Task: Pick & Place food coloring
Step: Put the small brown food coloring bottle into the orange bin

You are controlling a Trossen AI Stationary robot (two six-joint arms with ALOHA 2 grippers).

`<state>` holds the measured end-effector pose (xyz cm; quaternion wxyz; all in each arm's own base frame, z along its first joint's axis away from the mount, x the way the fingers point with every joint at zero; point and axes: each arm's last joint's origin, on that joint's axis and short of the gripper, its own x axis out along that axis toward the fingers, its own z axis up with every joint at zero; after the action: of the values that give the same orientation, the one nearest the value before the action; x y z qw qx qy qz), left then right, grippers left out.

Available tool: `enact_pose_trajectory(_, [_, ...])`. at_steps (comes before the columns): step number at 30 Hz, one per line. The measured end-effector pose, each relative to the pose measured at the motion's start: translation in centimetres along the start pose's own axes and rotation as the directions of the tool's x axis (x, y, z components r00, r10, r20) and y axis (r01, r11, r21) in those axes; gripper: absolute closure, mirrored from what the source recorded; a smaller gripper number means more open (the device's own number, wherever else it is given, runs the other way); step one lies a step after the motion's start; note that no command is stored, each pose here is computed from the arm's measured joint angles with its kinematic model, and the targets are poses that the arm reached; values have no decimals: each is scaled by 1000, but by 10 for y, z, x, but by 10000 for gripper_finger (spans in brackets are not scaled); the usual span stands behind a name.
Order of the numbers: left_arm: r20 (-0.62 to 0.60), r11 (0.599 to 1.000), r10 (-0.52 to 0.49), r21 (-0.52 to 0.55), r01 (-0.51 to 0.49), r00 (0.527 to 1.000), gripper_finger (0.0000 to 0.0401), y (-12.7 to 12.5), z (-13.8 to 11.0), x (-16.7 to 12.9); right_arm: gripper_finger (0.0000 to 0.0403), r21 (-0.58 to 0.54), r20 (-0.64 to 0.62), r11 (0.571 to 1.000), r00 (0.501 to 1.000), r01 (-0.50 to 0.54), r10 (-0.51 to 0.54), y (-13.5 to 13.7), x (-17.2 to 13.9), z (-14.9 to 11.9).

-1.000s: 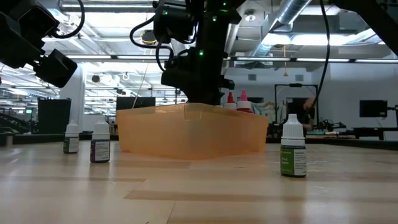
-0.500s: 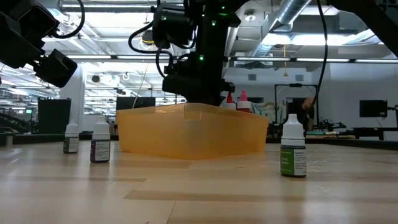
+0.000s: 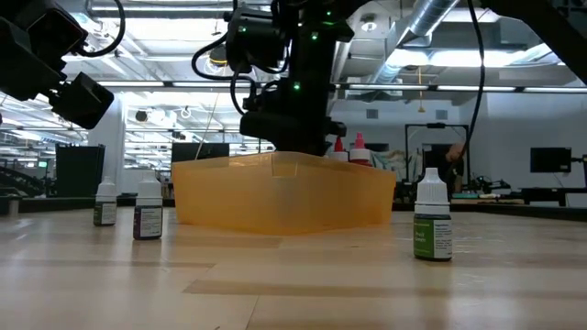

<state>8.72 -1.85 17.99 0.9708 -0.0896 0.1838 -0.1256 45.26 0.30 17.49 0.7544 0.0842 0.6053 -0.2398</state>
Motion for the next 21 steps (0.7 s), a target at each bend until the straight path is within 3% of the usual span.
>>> enact_pose_trajectory(21, [0,1000,-2,-3,2,1000,177,0,0,0,345,-10,-2,999,999,-37,37,4,-1,0])
